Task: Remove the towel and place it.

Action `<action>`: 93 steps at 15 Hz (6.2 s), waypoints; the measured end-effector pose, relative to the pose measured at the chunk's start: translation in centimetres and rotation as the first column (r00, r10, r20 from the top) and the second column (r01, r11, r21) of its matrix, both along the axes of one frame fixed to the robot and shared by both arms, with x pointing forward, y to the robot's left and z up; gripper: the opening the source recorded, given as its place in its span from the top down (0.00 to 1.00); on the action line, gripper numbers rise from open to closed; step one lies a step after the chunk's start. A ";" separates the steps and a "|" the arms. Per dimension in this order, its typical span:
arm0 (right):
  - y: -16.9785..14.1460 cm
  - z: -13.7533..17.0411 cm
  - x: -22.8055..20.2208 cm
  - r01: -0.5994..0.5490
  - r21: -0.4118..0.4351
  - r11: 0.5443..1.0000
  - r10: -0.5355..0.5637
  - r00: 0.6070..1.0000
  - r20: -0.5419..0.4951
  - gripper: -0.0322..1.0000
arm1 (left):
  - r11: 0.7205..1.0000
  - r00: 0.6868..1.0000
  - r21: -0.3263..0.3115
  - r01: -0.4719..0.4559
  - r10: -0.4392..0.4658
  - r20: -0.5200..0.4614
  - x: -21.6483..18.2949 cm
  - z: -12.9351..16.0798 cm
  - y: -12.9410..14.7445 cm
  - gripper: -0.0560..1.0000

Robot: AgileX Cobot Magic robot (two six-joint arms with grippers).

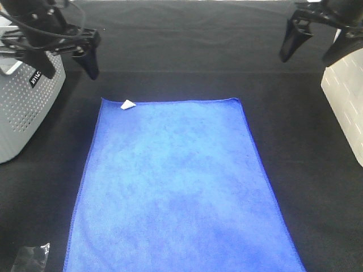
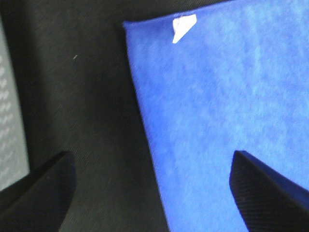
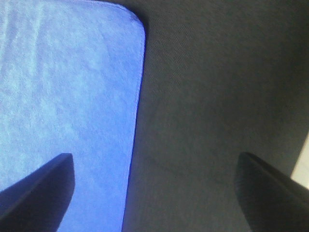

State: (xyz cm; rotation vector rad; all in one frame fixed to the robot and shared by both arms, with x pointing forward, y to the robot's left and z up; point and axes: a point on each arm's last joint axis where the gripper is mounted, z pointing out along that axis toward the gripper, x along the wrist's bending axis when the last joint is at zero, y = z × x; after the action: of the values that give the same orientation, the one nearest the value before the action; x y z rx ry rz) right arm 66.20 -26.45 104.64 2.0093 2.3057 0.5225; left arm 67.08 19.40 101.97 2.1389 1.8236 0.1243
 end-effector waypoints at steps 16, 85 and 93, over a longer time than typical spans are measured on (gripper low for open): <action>1.5 -11.0 6.6 -0.066 0.106 0.992 0.074 0.994 -0.083 0.15 | 0.999 0.995 -0.030 -0.043 0.040 -0.095 5.7 -11.0 1.1 0.19; 8.6 -6.5 14.0 -0.159 -0.148 0.976 0.216 0.775 0.594 0.97 | 0.987 0.743 0.010 0.162 -0.129 0.657 13.0 -5.2 -3.2 0.94; 8.7 -10.5 14.7 -0.160 -0.149 0.976 0.217 0.801 0.558 0.97 | 0.989 0.759 0.021 0.150 -0.129 0.639 13.6 -9.0 -3.2 0.94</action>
State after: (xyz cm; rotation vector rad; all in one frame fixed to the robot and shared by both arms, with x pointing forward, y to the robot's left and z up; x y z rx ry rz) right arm 80.85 -17.80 94.14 1.3270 2.0937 0.8702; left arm 80.66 16.16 93.01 1.8683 1.2464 0.6962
